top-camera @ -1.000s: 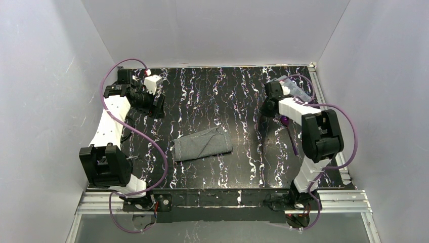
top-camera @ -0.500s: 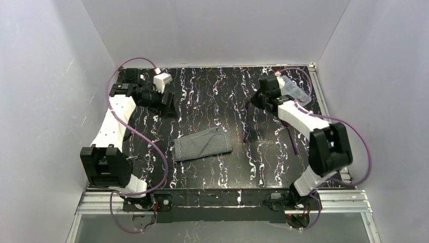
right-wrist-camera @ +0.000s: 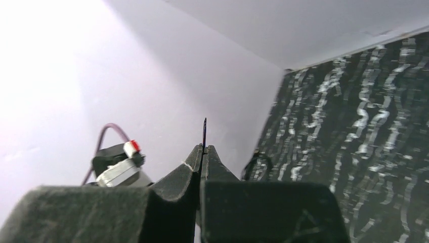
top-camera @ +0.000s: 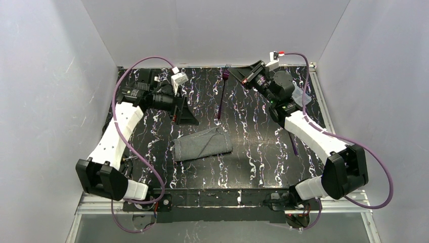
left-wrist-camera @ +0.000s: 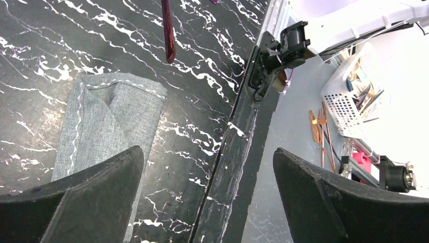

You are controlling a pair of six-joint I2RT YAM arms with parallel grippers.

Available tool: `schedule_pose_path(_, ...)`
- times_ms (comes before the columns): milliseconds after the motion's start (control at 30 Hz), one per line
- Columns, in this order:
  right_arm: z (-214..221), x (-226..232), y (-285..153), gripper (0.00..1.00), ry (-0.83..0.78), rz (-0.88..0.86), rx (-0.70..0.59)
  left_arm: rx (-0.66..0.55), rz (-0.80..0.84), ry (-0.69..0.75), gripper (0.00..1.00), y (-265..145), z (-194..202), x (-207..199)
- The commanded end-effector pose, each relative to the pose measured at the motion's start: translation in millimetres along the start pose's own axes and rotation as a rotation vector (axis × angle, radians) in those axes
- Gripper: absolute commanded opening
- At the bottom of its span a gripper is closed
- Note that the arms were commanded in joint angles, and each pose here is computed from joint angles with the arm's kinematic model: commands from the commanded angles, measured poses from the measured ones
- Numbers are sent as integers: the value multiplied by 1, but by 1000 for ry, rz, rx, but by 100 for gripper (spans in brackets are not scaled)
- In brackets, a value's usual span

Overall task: Fold the napkin into a case and place the utensils inside
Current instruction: Pass from the right arm to the left

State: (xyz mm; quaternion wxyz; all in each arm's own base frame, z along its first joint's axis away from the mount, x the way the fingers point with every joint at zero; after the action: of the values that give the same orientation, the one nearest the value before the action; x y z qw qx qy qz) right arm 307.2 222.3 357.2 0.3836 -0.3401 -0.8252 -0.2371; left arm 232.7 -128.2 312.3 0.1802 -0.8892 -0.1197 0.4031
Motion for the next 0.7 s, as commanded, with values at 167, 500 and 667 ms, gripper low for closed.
schedule_pose_path(167, -1, 83, 0, 1, 173, -358, -48, -120, 66, 121, 96, -6, -6, -26)
schedule_pose_path(500, 14, 98, 9, 1, 253, -418, -14, -113, 118, 90, 71, 1, -9, -18)
schedule_pose_path(667, 19, 104, 13, 1, 262, -454, -39, -86, 169, 80, 60, 7, 0, -21)
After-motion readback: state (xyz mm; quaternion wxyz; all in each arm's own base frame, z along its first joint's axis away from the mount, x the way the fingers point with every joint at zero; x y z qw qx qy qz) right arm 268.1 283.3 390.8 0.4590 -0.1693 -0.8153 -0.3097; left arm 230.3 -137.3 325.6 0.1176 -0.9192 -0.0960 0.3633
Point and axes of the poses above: each gripper's point midway between its finger pads, its own y axis out along the fingers, its own x axis along the line the jaws close on, z = x × y, the point moved 9 cm from there along -y, back along the fingers, and after that the axes turned 9 degrees about -y, right-handed, at the moved point
